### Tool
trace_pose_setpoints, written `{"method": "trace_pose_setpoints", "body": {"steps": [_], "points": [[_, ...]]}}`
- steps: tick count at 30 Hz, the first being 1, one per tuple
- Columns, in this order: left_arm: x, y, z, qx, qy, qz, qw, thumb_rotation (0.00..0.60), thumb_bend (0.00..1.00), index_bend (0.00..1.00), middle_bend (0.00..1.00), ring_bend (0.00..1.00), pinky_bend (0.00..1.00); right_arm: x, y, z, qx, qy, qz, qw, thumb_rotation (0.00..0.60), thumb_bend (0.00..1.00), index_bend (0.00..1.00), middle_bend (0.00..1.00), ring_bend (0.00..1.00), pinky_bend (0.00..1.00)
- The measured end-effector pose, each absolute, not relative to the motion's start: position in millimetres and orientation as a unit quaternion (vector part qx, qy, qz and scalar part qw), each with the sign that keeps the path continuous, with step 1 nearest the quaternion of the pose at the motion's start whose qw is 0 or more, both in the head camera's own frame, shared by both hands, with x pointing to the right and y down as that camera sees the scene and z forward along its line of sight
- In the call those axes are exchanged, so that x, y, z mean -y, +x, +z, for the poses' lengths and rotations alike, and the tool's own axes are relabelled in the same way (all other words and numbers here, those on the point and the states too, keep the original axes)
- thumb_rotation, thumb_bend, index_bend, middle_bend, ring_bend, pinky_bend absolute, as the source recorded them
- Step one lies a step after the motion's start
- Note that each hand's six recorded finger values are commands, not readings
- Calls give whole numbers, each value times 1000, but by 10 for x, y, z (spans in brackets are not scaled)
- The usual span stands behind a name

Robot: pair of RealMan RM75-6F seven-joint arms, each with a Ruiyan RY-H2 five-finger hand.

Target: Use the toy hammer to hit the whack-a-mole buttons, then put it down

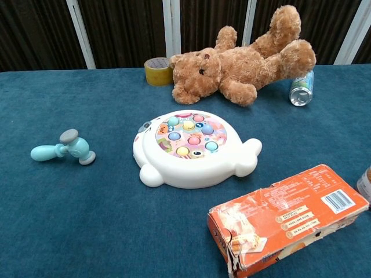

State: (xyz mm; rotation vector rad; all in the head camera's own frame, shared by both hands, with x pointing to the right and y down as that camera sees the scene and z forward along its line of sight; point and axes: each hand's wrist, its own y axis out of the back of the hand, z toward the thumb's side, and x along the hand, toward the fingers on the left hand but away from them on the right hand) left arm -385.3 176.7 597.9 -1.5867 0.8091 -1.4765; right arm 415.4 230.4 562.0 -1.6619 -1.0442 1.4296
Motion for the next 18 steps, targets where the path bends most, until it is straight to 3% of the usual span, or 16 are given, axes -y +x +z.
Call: {"method": "trace_pose_setpoints", "body": {"steps": [8, 18], "points": [[-1516, -3401, 6263, -304, -635, -585, 402, 600, 245, 402, 208, 72, 185, -2299, 4164, 5620, 405, -642, 553, 345, 600, 194, 0, 0, 0, 0], [-1503, -2949, 6668, -273, -638, -602, 395, 600, 316, 463, 214, 72, 185, -2300, 4162, 5620, 406, -644, 551, 341, 600, 193, 0, 0, 0, 0]]}}
